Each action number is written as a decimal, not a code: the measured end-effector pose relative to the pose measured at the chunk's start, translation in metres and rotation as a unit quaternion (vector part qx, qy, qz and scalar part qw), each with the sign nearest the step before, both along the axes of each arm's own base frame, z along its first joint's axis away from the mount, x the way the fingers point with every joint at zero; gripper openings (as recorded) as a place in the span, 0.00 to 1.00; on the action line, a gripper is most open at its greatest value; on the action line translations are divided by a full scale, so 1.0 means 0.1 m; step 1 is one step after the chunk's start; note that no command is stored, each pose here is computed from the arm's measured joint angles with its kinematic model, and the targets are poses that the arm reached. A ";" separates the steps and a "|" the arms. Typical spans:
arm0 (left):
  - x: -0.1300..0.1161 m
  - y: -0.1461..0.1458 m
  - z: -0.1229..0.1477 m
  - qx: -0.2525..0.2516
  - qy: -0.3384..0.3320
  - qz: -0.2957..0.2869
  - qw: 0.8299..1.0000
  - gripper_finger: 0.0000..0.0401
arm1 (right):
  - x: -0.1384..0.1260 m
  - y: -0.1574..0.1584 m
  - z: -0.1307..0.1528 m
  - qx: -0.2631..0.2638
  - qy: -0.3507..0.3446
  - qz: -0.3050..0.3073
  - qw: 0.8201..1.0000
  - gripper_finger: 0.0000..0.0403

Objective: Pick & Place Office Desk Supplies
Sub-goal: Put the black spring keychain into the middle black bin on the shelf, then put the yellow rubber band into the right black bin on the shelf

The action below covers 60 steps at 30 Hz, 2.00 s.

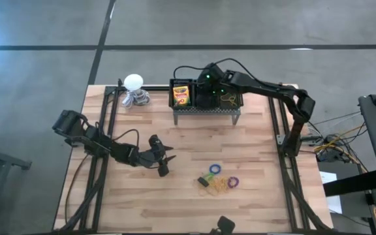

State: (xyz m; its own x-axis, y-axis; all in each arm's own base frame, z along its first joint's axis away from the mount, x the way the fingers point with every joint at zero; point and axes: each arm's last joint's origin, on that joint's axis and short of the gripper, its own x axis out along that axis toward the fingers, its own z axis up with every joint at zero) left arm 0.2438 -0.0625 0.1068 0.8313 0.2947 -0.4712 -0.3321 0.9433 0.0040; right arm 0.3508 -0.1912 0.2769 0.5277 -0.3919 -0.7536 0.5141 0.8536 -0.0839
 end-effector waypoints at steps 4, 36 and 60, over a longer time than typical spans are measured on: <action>0.00 0.00 0.00 -0.001 0.002 -0.002 1.000 0.46 | -0.01 0.01 0.05 -0.003 -0.002 0.003 1.000 0.32; 0.00 0.00 -0.01 -0.003 0.006 -0.001 1.000 0.46 | -0.96 2.36 -0.60 -0.044 -0.102 0.145 0.983 0.43; 0.00 0.00 -0.01 -0.003 0.005 0.000 1.000 0.46 | -1.22 2.74 -1.34 0.268 0.034 0.177 0.947 0.41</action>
